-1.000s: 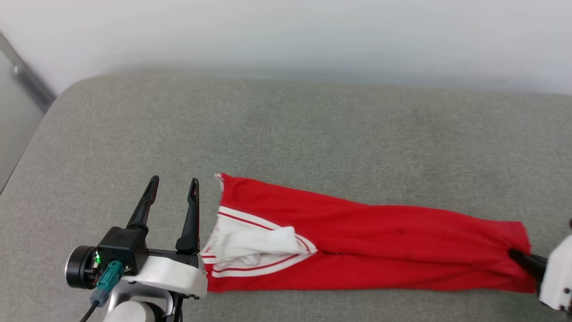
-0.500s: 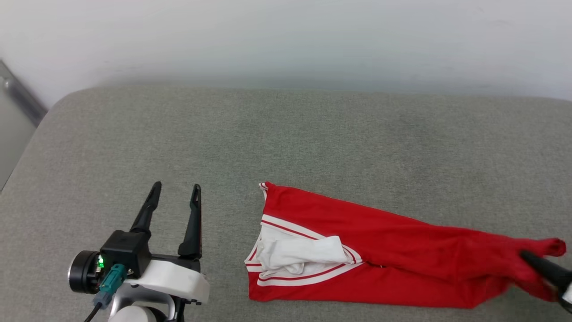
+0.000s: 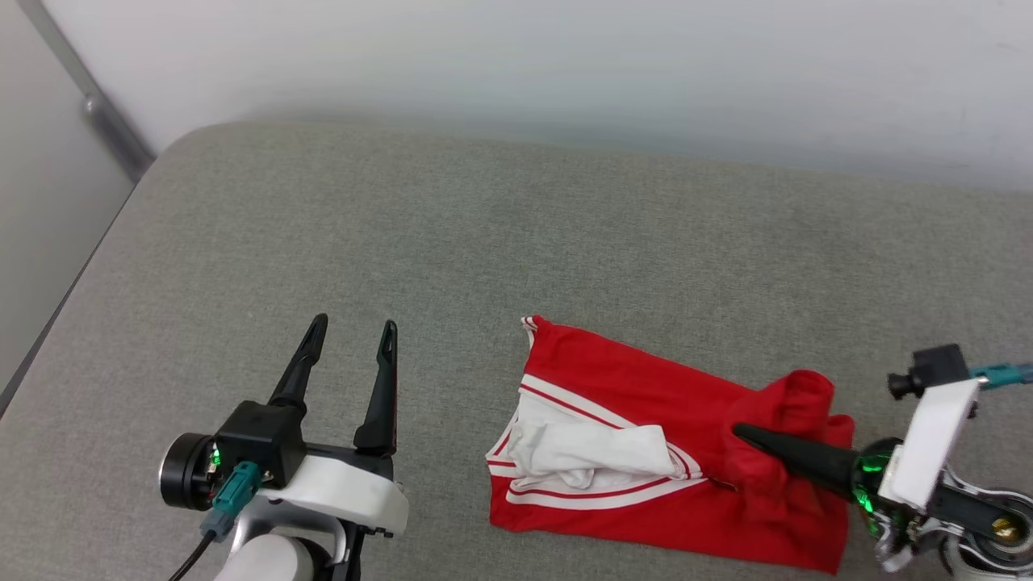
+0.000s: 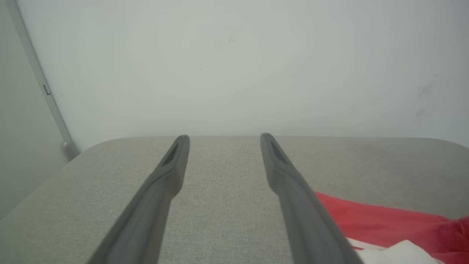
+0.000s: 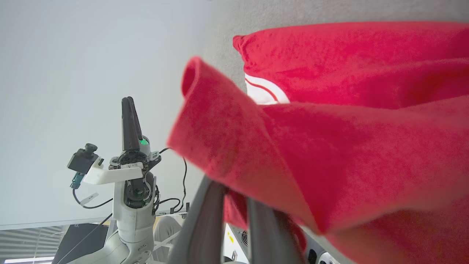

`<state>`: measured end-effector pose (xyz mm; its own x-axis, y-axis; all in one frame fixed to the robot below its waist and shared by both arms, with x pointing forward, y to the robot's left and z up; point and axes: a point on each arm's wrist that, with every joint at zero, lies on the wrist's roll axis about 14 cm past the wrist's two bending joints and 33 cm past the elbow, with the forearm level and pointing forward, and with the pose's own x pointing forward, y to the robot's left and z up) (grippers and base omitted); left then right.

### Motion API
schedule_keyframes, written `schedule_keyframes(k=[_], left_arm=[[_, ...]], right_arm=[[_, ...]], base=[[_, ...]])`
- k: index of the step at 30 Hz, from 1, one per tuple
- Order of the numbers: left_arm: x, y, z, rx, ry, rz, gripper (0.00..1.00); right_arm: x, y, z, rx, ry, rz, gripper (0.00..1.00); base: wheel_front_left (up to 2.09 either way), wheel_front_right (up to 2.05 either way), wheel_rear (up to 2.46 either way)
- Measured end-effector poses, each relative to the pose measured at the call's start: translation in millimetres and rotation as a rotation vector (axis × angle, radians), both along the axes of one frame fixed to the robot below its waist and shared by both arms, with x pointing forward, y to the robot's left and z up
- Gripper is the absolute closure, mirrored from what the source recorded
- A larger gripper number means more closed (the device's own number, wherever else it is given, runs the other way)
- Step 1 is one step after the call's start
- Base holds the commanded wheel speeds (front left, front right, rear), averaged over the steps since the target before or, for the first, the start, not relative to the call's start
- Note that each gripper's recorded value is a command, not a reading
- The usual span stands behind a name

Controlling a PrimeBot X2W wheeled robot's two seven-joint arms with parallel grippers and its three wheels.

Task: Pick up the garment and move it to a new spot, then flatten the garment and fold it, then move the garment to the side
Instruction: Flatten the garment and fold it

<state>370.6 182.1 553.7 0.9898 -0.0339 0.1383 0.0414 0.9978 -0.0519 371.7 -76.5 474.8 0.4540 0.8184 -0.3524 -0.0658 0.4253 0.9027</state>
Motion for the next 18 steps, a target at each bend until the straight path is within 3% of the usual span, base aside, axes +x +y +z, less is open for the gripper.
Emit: schedule_keyframes(k=[11, 17, 18], left_arm=[[14, 1, -10, -0.032, 0.013, 0.022, 0.00], [24, 5, -24, -0.035, 0.046, 0.036, 0.00], [25, 5, -27, -0.036, 0.051, 0.039, 0.00]], right_arm=[[12, 108, -15, 0.054, 0.006, 0.211, 1.00], [33, 128, -40, -0.027, -0.018, 0.187, 1.00], [31, 131, -45, -0.031, -0.007, 0.195, 0.73]], base=[[0.00, 0.00, 0.00], [0.00, 0.00, 0.00], [0.00, 0.00, 0.00]])
